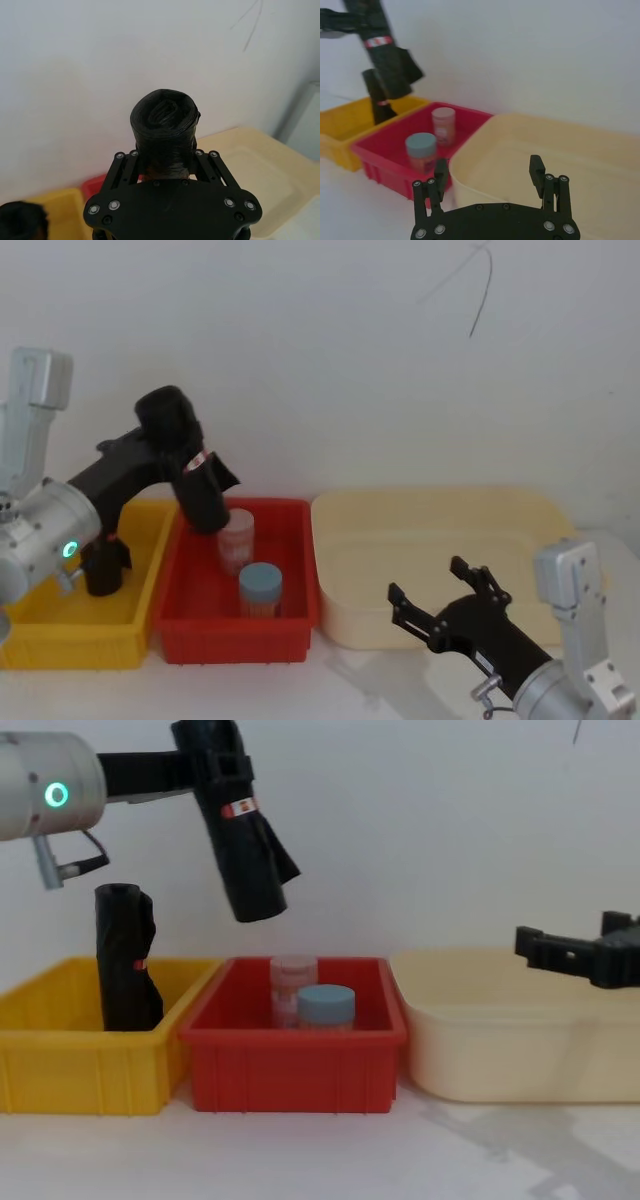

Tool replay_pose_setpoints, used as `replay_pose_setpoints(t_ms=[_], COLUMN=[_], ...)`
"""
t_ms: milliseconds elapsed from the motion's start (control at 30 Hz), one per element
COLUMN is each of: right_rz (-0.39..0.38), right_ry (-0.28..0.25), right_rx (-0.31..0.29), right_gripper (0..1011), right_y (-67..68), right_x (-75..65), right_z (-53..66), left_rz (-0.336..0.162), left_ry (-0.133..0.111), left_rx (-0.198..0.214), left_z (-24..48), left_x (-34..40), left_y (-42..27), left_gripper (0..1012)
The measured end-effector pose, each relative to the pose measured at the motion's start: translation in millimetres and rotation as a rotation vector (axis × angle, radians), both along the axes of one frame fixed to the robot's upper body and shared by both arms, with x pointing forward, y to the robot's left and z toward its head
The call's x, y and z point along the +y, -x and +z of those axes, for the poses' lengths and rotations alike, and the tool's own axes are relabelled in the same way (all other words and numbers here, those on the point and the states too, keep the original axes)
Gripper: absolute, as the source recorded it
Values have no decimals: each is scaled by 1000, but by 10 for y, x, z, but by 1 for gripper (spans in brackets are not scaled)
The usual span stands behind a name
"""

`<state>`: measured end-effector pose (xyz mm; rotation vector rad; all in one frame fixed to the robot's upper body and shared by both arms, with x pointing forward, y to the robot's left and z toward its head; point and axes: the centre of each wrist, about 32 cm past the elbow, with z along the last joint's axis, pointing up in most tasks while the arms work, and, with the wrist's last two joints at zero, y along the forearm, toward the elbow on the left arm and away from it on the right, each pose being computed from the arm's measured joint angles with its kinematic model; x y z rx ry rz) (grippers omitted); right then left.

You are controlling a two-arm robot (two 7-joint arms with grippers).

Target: Pick up the garbage bag with the one hand and transfer it to the other hand.

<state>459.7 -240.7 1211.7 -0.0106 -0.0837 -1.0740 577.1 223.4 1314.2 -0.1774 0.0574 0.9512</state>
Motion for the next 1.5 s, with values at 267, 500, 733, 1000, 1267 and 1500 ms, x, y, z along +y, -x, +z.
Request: replay_pose_setpoints(t_ms=[267, 500, 733, 1000, 1267, 1500], right_rz=[92, 155, 194, 221, 230, 238], right_ry=[4, 10, 16, 26, 28, 38], right_rx=[15, 21, 22, 31, 25, 7], right_gripper=[1000, 1000, 1000, 1000, 1000, 1000], right_y=[-75, -140, -207, -305, -394, -469], right_x=[47, 113, 170, 227, 271, 303], right_z=[197, 353, 441, 474, 472, 457], left_rz=[-83, -161, -261, -365, -440, -482], left_ry=[15, 1, -22, -44, -72, -97], left_rx=[29, 52, 86, 123, 147, 158], left_z=[66, 148, 234, 310, 385, 420], left_x=[-109, -188, -263, -337, -403, -436], left_y=[-125, -222, -316, -392, -448, -475], left_gripper=[407, 407, 407, 407, 407, 407])
